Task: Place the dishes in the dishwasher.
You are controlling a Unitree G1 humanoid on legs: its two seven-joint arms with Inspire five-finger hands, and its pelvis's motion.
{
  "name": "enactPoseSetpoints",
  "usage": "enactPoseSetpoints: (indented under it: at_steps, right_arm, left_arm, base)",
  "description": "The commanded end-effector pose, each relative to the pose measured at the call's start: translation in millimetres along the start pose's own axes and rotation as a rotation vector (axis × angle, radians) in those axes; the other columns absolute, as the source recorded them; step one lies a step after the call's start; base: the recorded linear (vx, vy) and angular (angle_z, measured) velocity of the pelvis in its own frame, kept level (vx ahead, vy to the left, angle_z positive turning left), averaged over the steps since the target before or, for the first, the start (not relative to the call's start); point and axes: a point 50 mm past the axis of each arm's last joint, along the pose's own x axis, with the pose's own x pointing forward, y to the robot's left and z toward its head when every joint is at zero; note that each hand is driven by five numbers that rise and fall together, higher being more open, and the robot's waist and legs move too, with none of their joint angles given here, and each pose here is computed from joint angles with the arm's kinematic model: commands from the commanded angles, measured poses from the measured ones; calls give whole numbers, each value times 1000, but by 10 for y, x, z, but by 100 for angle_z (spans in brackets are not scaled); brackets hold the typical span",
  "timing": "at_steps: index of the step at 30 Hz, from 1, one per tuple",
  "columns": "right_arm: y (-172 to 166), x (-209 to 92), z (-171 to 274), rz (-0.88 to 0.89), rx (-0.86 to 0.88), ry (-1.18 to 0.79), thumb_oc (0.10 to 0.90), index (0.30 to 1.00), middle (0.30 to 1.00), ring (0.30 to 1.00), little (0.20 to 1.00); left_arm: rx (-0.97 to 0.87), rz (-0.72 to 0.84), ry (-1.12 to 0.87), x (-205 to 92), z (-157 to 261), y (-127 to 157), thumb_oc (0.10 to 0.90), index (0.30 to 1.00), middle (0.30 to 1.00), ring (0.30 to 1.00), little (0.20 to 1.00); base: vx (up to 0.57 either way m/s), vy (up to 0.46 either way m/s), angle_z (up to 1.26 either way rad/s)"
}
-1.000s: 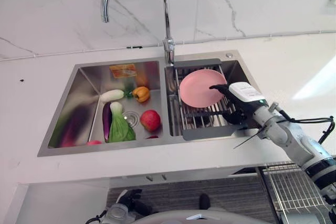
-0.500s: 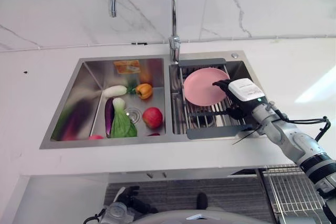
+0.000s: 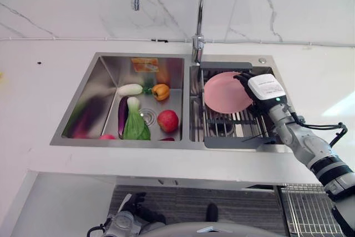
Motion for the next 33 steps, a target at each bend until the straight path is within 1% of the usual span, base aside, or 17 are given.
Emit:
enactPoseSetpoints:
  at_steps: [1,10,17,22,23,25,29,33]
  right_arm:
    - [-291,297,187,-169,23,-61,400,300,300,300,300]
    - [-304,282,280,-210,74,-85,400,300,300,300,300]
    - [-433,278,372,-289,149,-112,400,300,300,300,300]
    - [-686,249,414,-422,223,-130,400,300,300,300,300]
    - [-686,249,414,-422,223,-130,400,300,300,300,300]
    - [-842,193,390,-508,240,-129,400,300,300,300,300]
    - [-1108,81,318,-635,240,-128,400,300,300,300,300]
    - [-1430,-110,164,-794,175,-106,400,300,300,300,300]
  left_arm:
    - [102,12,9,1,-59,100,800,900,900,900,900]
    - [113,16,-6,5,-25,97,800,900,900,900,900]
    - [121,18,-3,1,-36,91,800,900,900,900,900]
    - [119,35,4,1,-45,109,800,900,900,900,900]
    - [119,35,4,1,-45,109,800,900,900,900,900]
    - [111,45,14,-2,-64,115,800,900,900,900,900]
    - [91,59,27,-11,-98,123,800,900,900,900,900]
    - [91,83,14,-12,-78,138,800,900,900,900,900]
  base:
    - [0,0,0]
    - [-2,3,1]
    - [0,0,0]
    - [-13,3,0]
    - [0,0,0]
    - [-20,10,-1]
    - [-44,30,-9]
    - [-54,64,-23]
